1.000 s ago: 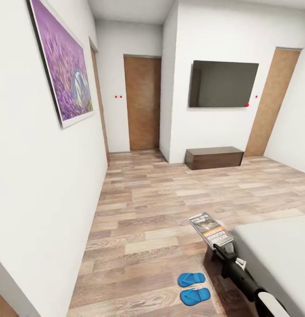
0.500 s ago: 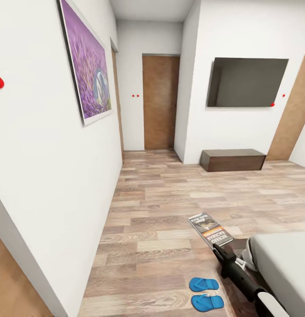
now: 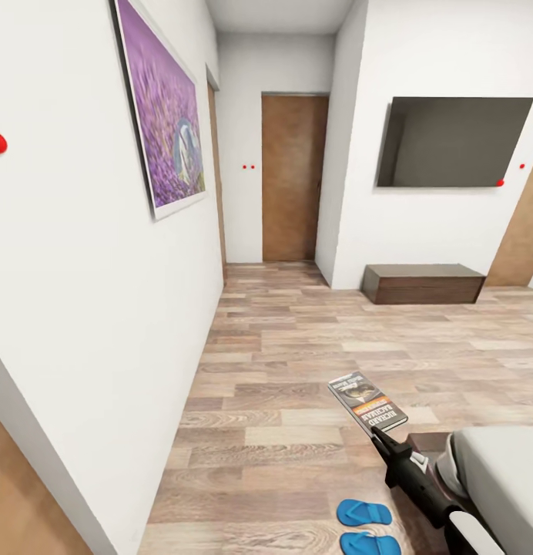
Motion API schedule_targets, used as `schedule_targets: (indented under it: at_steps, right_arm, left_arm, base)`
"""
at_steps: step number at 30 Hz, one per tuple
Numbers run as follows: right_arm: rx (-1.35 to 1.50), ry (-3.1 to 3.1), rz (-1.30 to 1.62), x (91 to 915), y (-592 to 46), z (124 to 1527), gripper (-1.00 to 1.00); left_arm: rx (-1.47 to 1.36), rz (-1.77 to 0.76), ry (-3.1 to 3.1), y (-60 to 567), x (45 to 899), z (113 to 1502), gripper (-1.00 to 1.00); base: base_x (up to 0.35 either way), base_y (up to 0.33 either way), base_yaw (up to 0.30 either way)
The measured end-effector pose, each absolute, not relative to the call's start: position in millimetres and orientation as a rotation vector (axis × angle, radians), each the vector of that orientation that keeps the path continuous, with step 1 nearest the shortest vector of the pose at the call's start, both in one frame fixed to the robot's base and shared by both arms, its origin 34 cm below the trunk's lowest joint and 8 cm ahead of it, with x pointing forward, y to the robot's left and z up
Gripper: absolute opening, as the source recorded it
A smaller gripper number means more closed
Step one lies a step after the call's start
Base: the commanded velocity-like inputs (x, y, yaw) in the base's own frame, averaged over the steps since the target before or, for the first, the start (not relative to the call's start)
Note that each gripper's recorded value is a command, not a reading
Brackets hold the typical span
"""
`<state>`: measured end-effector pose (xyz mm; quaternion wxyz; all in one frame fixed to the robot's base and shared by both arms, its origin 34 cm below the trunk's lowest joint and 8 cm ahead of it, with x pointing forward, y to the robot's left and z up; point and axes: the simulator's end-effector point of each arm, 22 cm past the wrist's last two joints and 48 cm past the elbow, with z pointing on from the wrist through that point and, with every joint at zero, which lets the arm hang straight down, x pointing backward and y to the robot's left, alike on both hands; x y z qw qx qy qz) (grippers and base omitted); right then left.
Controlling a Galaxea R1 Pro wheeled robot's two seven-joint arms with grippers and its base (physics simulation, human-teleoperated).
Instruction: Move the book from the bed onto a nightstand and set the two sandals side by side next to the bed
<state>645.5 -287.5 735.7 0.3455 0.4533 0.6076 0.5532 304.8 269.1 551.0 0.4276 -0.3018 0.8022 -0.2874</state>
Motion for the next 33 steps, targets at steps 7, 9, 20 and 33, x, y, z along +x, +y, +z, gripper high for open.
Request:
schedule_targets:
  at_steps: [7, 9, 20, 33]
  right_arm:
    - [1.177, 1.576, 1.437, 645.5, -287.4, 735.9, -1.0]
    - [1.177, 1.575, 1.437, 645.6, -287.8, 736.1, -1.0]
    - [1.177, 1.573, 1.436, 645.7, -288.2, 736.3, -1.0]
    - [1.175, 1.575, 1.439, 645.6, -287.4, 736.4, -1.0]
  left_arm:
    - [-0.755, -0.714, 2.005, 270.1, 304.8, 550.5, 1.0]
    - [-0.755, -0.714, 2.005, 270.2, 304.8, 550.5, 1.0]
    - [-0.757, -0.716, 2.005, 270.2, 304.8, 550.5, 1.0]
    - [-0.755, -0.716, 2.005, 270.6, 304.9, 550.7, 1.0]
  base:
    - [0.139, -0.038, 0.006]
    - [0.15, -0.011, 0.002]
    - [0.154, -0.003, 0.0]
    - [0.155, 0.0, 0.0]
